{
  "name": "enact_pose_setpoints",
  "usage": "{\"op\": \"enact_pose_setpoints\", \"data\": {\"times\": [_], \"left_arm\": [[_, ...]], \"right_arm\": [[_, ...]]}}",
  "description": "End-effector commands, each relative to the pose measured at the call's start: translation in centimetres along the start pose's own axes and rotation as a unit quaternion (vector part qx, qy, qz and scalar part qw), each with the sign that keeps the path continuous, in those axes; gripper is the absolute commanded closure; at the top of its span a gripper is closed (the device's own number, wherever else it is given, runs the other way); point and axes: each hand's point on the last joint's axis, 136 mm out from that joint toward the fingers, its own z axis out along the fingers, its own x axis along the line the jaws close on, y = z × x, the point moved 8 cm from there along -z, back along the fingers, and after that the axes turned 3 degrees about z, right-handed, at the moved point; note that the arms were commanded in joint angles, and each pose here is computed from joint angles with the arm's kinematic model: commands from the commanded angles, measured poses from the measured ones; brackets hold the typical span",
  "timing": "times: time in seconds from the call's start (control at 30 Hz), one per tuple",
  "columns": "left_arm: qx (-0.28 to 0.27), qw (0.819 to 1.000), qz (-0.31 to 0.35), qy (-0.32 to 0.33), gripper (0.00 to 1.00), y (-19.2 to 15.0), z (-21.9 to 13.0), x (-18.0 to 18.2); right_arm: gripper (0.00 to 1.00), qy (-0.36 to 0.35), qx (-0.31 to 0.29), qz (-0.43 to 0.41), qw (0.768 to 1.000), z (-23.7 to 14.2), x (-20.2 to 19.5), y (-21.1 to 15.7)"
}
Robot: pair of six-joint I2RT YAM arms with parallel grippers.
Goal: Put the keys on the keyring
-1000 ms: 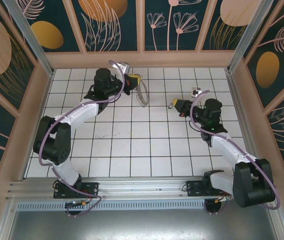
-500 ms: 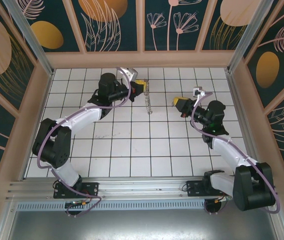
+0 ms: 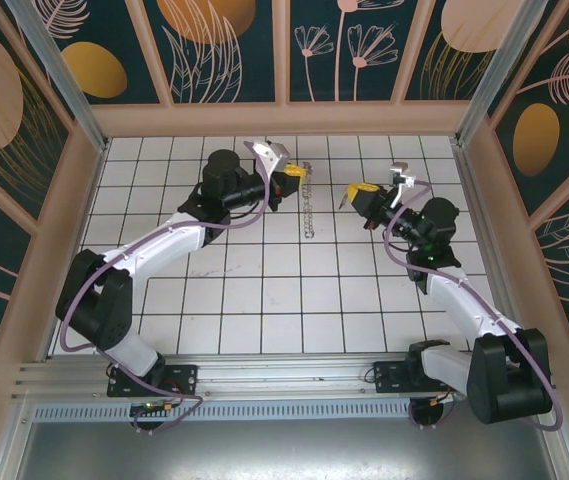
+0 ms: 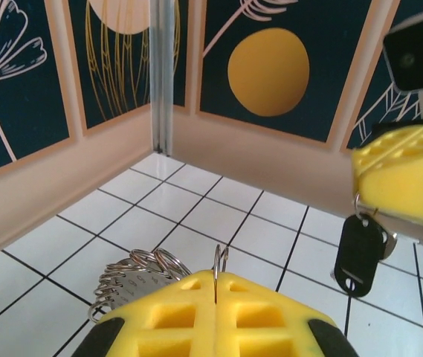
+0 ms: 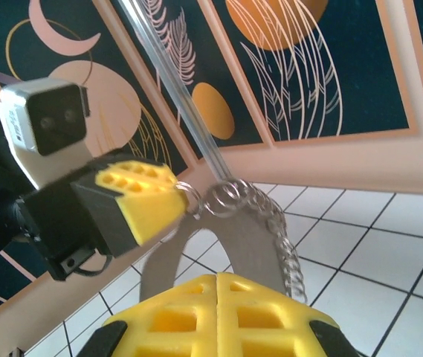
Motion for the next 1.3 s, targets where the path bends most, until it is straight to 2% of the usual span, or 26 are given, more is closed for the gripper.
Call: {"op": "enact_pose_setpoints", "data": {"times": [0.0,0.2,0.8,1.27], "left_arm": [[0.005,0.999,0.035,0.022,1.0,1.7,0.0,-0.2],[0.01,0.999,0.039,0.034,1.0,2.0,-0.2,-0.6],[0.023,0.997,0.058,0.034,1.0,2.9,-0.5,-2.1],[0.009,0.998,0.063,0.0,1.0,3.9,-1.3,-3.6]], "right_arm": [[1.0,0.043,-0.031,-0.049,0.997,0.0,1.3,1.7],[1.0,0.062,-0.043,-0.056,0.996,0.3,1.5,2.0],[1.0,0.107,-0.008,-0.044,0.993,4.4,0.7,0.9],[1.0,0.123,-0.003,-0.06,0.991,5.6,2.2,1.1]]}}
